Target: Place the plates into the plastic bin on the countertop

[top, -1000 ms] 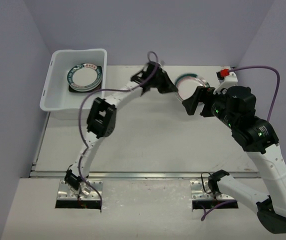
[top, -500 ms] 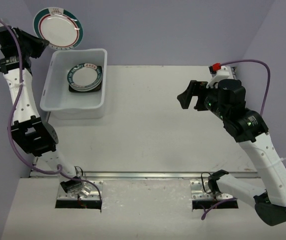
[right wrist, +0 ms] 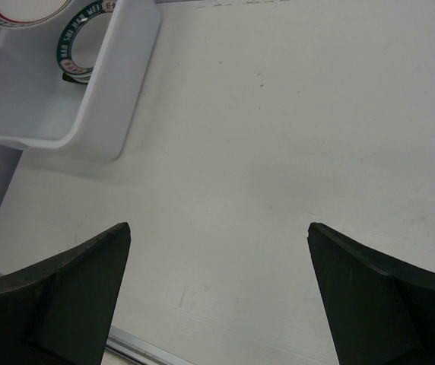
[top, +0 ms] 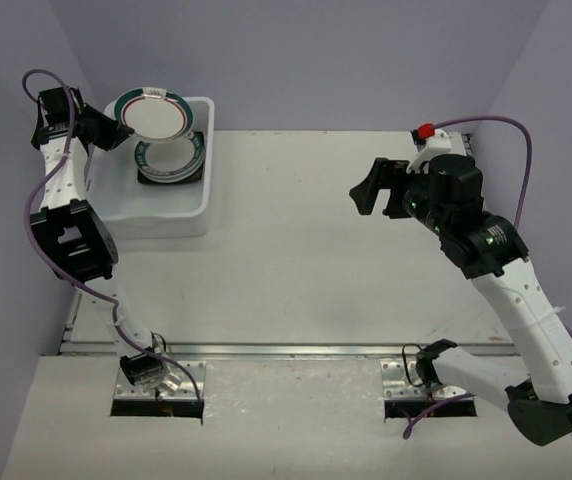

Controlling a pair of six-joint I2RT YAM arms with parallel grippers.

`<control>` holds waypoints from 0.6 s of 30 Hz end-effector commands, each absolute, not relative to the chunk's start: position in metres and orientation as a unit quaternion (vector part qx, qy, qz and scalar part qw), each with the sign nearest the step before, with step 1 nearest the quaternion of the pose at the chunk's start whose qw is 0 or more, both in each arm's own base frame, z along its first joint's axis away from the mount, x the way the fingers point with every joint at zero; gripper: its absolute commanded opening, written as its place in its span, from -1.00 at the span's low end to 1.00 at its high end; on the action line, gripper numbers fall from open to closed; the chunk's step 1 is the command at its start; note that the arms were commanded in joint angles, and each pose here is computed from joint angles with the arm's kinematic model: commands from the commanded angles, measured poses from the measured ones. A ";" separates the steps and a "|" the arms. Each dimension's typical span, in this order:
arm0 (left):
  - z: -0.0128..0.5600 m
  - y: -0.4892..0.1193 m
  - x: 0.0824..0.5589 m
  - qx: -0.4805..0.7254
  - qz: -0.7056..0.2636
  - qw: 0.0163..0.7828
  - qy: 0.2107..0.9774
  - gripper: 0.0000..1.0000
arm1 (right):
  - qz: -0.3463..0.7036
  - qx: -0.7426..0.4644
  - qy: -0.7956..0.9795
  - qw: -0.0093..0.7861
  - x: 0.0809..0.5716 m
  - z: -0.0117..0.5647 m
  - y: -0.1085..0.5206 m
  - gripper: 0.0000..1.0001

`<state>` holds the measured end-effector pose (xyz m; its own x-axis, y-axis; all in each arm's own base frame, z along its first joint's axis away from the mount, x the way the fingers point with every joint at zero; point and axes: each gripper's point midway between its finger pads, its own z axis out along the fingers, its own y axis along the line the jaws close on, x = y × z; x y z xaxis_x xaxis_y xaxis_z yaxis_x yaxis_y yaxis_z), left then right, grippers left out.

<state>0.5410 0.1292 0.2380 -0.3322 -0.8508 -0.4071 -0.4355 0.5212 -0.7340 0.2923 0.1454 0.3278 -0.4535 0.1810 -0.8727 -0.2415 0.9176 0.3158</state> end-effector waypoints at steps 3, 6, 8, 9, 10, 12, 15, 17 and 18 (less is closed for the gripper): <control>0.249 0.142 0.573 -0.406 -0.278 0.437 0.753 -0.92 | 0.195 -0.010 0.813 0.548 0.299 0.338 0.140 0.98; 0.239 0.147 0.573 -0.415 -0.265 0.434 0.755 -0.75 | 0.192 -0.009 0.812 0.550 0.300 0.338 0.139 0.98; 0.231 0.145 0.574 -0.415 -0.264 0.429 0.758 -0.73 | 0.191 -0.010 0.813 0.551 0.301 0.337 0.140 0.98; 0.223 0.145 0.576 -0.415 -0.267 0.423 0.760 -0.72 | 0.191 -0.011 0.813 0.550 0.302 0.336 0.141 0.98; 0.216 0.145 0.578 -0.415 -0.271 0.417 0.762 -0.71 | 0.191 -0.011 0.814 0.549 0.304 0.335 0.141 0.98; 0.207 0.141 0.580 -0.412 -0.276 0.408 0.767 -0.53 | 0.196 -0.013 0.813 0.548 0.304 0.336 0.143 0.98; 0.200 0.134 0.580 -0.401 -0.272 0.399 0.778 0.21 | 0.206 -0.019 0.812 0.546 0.307 0.340 0.150 0.98; 0.202 0.134 0.576 -0.401 -0.255 0.401 0.783 0.50 | 0.208 -0.023 0.810 0.548 0.308 0.345 0.151 0.98; 0.201 0.135 0.573 -0.399 -0.241 0.400 0.789 0.80 | 0.207 -0.025 0.810 0.547 0.310 0.345 0.152 0.98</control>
